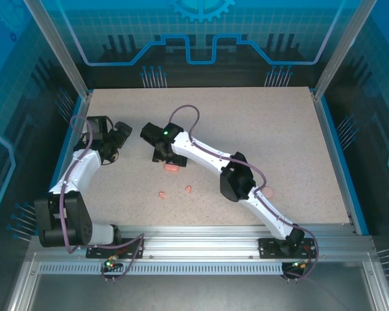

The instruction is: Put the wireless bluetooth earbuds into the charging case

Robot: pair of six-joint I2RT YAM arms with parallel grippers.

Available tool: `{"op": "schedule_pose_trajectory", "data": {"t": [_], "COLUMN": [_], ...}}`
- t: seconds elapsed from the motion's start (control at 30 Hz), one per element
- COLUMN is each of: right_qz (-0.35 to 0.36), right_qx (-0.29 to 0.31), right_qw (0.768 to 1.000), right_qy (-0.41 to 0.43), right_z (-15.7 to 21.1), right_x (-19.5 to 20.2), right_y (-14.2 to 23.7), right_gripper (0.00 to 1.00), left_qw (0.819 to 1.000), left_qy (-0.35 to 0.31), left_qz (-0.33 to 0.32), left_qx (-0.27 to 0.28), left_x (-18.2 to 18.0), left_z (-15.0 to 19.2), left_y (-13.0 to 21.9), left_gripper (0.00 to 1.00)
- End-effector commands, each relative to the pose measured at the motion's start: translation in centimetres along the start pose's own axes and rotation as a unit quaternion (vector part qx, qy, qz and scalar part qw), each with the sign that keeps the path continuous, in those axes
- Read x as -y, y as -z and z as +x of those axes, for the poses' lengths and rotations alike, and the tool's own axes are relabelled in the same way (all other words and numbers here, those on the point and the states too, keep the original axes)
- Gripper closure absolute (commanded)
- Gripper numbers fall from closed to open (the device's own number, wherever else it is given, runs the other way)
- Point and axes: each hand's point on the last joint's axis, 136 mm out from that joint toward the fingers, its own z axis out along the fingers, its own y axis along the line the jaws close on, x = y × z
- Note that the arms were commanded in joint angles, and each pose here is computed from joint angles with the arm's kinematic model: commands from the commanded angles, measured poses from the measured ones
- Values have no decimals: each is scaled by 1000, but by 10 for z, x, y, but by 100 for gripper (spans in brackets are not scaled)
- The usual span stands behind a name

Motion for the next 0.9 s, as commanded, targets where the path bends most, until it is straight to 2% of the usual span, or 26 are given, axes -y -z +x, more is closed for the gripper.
{"op": "schedule_pose_trajectory", "data": {"t": [0.0, 0.1, 0.5, 0.87], "right_qz": [12, 10, 38, 41], "right_qx": [13, 7, -14, -31], "right_qw": [1000, 1000, 999, 999], "right_qy": [-1, -8, -12, -14], "right_z": [2, 4, 17, 29], "right_x": [-4, -8, 3, 6], "right_y": [-13, -24, -49, -40], "right_gripper": [20, 24, 23, 19], "left_qw": [1000, 1000, 999, 999], "left_qy": [19, 20, 17, 16], "left_qz": [7, 11, 29, 34], "left_qx": [-16, -20, -21, -25], "left_x": [-3, -2, 5, 6], "left_z": [3, 4, -1, 0], "left_y": [-4, -5, -3, -3], "left_gripper": [1, 1, 1, 1]}}
